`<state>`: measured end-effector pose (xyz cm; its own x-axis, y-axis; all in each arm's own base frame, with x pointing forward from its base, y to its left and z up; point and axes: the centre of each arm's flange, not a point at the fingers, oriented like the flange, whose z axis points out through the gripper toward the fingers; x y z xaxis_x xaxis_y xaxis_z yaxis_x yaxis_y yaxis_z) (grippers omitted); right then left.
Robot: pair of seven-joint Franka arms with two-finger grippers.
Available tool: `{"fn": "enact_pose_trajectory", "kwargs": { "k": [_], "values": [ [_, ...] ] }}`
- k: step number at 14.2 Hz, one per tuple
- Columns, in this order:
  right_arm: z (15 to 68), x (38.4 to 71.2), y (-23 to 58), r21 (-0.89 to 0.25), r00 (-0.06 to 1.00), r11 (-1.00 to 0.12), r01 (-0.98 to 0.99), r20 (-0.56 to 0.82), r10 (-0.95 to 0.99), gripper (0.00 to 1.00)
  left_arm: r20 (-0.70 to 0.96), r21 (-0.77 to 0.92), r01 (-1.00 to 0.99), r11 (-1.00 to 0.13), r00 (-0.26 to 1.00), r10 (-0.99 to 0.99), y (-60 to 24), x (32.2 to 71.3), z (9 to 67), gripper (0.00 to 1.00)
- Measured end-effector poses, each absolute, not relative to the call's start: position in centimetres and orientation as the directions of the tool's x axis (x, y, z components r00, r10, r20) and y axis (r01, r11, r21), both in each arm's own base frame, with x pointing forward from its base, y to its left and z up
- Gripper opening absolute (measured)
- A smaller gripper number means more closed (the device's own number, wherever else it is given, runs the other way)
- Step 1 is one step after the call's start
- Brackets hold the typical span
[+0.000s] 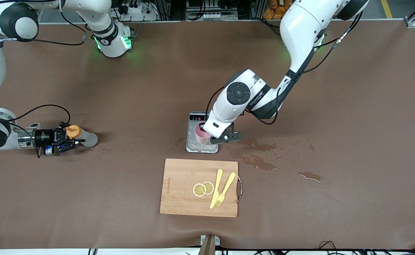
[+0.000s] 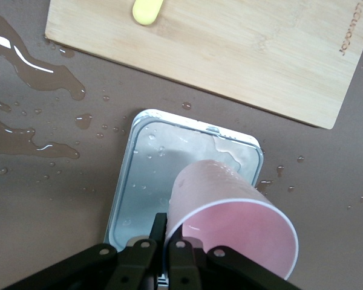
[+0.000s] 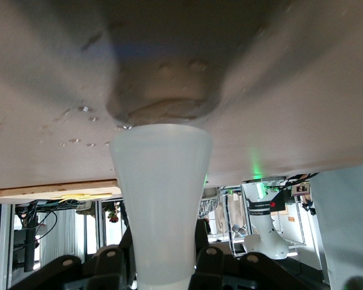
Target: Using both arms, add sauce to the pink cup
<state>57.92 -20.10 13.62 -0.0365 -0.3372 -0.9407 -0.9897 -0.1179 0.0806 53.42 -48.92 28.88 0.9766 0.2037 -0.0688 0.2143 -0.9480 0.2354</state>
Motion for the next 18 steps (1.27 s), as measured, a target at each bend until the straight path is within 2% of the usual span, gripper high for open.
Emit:
{"fn": "enact_pose_trajectory", "kwargs": {
  "k": [8,10,18],
  "values": [
    [20.0,61.4,-17.8,0.140,-0.045,-0.141,-0.980,-0.847,-0.530,0.40,-0.090,0.208,0.207,-0.956,0.977,0.192,-49.2,52.5,27.5,0.04],
    [21.8,62.3,-17.0,0.144,-0.024,-0.157,-0.977,-0.807,-0.590,0.40,-0.095,0.203,0.202,-0.958,0.978,0.186,-49.6,52.0,27.3,0.07],
    [27.6,66.0,-11.9,0.187,0.000,-0.173,-0.967,-0.677,-0.736,0.40,-0.083,0.208,0.202,-0.957,0.979,0.189,-49.8,52.2,27.9,0.86]
  ]
}}
